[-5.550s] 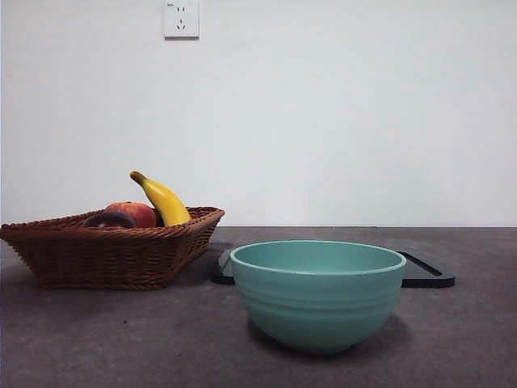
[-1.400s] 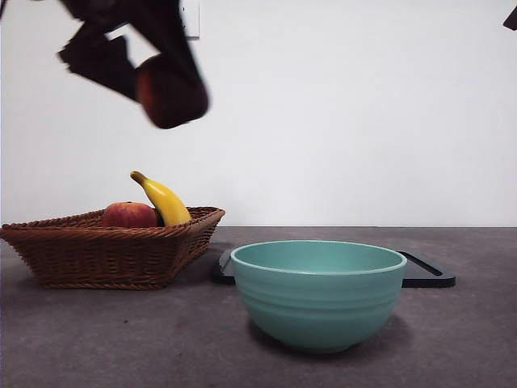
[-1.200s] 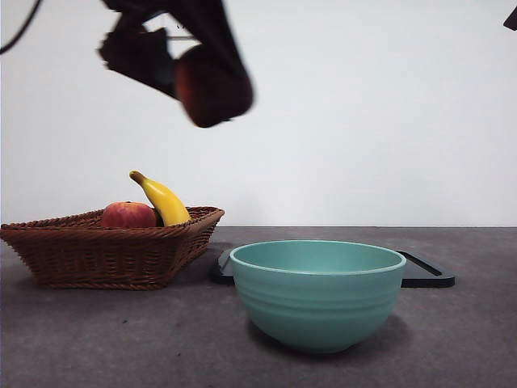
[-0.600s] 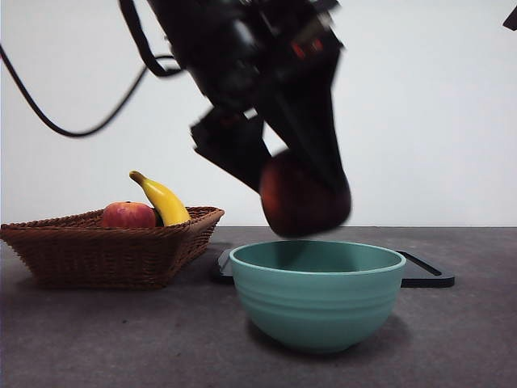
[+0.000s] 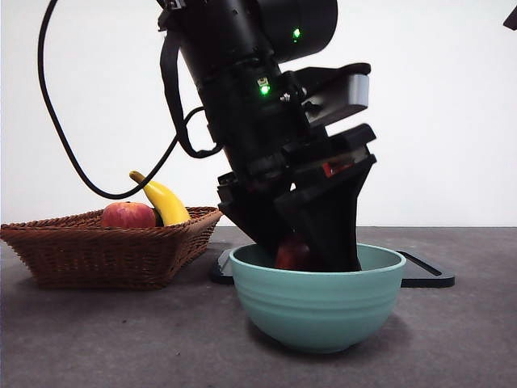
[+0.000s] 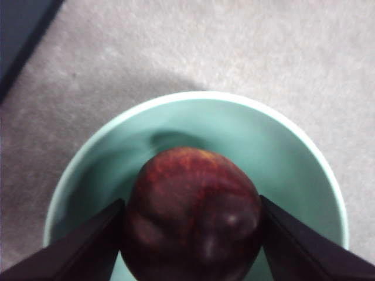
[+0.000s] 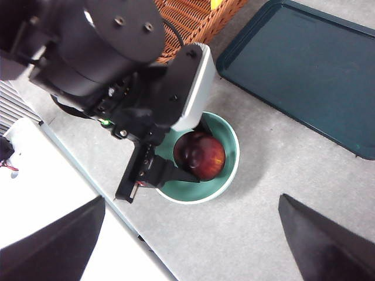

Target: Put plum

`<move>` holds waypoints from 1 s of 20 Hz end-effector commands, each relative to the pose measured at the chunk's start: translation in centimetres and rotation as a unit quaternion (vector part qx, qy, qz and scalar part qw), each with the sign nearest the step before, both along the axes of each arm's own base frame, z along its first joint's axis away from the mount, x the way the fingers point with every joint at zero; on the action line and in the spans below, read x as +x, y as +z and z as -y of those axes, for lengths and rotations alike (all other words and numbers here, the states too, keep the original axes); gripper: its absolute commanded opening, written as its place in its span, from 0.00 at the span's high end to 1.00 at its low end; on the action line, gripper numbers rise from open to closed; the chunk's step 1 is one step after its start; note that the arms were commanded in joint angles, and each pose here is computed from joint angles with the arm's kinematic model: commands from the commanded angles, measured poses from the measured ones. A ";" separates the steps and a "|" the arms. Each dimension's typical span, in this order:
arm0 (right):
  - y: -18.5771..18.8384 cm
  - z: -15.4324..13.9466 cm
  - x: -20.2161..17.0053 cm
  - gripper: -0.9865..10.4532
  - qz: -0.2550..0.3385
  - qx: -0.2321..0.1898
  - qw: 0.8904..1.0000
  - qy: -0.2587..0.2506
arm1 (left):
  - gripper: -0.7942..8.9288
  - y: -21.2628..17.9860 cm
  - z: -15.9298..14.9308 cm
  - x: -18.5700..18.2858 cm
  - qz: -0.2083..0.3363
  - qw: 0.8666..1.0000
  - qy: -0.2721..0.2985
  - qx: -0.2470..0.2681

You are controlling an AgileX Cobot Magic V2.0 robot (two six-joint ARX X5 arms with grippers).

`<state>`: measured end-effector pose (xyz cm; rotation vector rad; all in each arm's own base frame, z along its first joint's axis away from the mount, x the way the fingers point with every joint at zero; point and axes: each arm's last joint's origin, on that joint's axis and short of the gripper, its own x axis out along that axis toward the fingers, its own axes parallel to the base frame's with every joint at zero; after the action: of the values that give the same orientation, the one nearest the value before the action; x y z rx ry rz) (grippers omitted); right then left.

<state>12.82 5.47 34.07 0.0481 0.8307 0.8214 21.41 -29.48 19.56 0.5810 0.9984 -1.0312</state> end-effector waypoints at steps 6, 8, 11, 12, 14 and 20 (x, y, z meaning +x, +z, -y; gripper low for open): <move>0.5 -0.1 0.1 0.50 0.007 0.005 1.000 -0.001 | 0.54 -0.8 1.1 -0.2 0.005 1.000 -0.028 0.009; 0.5 -0.1 0.1 0.50 0.007 0.005 1.000 -0.001 | 0.48 -0.8 1.0 -0.2 0.004 1.000 -0.028 0.010; 0.5 -0.1 0.1 0.50 0.007 0.005 1.000 -0.001 | 0.47 -0.6 1.0 -0.2 0.005 1.000 -0.028 0.009; 0.5 -0.1 0.1 0.50 0.007 0.005 1.000 -0.001 | 0.47 -0.3 1.1 -0.2 0.005 1.000 -0.027 0.008; 0.5 -0.1 0.1 0.50 0.007 0.005 1.000 -0.001 | 0.47 0.7 1.2 -0.1 0.006 1.000 -0.027 0.007; 0.6 -0.1 0.1 0.50 0.008 0.005 1.000 0.000 | 0.47 5.9 1.2 0.5 0.029 0.999 -0.014 -0.029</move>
<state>12.83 5.47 34.07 0.0482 0.8307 0.8210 21.85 -30.36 24.49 0.5874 0.9490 -1.0518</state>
